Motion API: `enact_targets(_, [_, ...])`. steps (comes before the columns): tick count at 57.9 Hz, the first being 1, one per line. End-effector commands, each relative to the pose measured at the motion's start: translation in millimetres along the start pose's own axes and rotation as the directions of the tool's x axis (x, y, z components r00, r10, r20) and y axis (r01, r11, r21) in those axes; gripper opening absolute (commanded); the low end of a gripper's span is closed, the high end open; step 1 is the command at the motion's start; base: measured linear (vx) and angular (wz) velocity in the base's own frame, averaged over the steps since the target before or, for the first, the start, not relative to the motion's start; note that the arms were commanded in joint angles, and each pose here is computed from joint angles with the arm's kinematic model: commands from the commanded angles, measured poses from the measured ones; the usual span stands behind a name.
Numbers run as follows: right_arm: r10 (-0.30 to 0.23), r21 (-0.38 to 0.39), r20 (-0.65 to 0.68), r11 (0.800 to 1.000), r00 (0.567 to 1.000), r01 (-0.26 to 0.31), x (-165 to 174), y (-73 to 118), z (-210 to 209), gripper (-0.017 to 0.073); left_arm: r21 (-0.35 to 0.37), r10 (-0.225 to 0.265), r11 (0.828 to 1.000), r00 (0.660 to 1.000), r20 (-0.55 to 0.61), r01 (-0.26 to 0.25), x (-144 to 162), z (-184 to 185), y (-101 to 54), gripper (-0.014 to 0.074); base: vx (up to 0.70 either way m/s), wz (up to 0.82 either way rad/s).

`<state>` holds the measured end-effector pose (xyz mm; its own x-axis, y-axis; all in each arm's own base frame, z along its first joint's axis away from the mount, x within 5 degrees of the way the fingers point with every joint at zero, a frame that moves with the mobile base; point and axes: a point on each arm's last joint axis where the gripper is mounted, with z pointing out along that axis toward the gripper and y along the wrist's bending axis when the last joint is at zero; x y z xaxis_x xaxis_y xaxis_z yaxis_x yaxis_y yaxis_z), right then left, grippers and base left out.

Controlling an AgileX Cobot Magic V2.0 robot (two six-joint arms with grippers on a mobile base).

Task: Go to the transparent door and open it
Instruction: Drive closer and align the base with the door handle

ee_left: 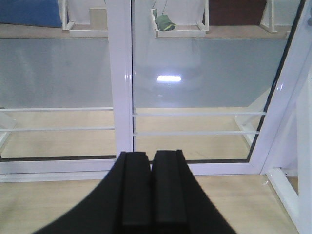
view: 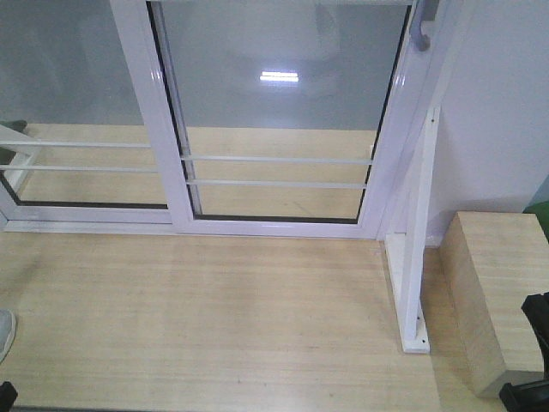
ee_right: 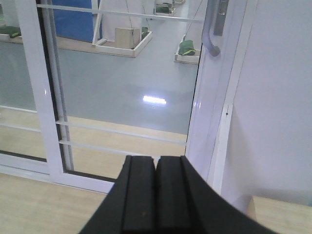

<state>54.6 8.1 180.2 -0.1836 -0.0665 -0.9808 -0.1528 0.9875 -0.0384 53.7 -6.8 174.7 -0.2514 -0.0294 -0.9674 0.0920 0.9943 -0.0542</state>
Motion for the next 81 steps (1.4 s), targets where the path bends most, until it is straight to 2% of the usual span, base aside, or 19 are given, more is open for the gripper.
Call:
enact_targets(1, [-0.009,0.010,0.090,1.000,0.996,0.008,-6.3,-0.6,-1.0,-0.0005,0.007,-0.016,1.000,0.997,0.079,0.016,-4.2,-0.2,-0.1,0.0020,0.44,-0.02])
enact_targets(43, [-0.009,0.010,0.089,1.000,0.996,0.008,-6.2,-0.6,-1.0,-0.0005,0.007,-0.016,1.000,0.997,0.079,0.016,-4.2,-0.2,-0.1,0.0020,0.36,-0.07])
enact_targets(81, [-0.009,0.008,0.062,1.000,0.998,0.009,-5.3,-0.6,1.2,-0.0005,0.005,-0.017,1.000,0.998,0.063,0.016,-3.7,0.3,-0.1,0.0020,0.11,0.00])
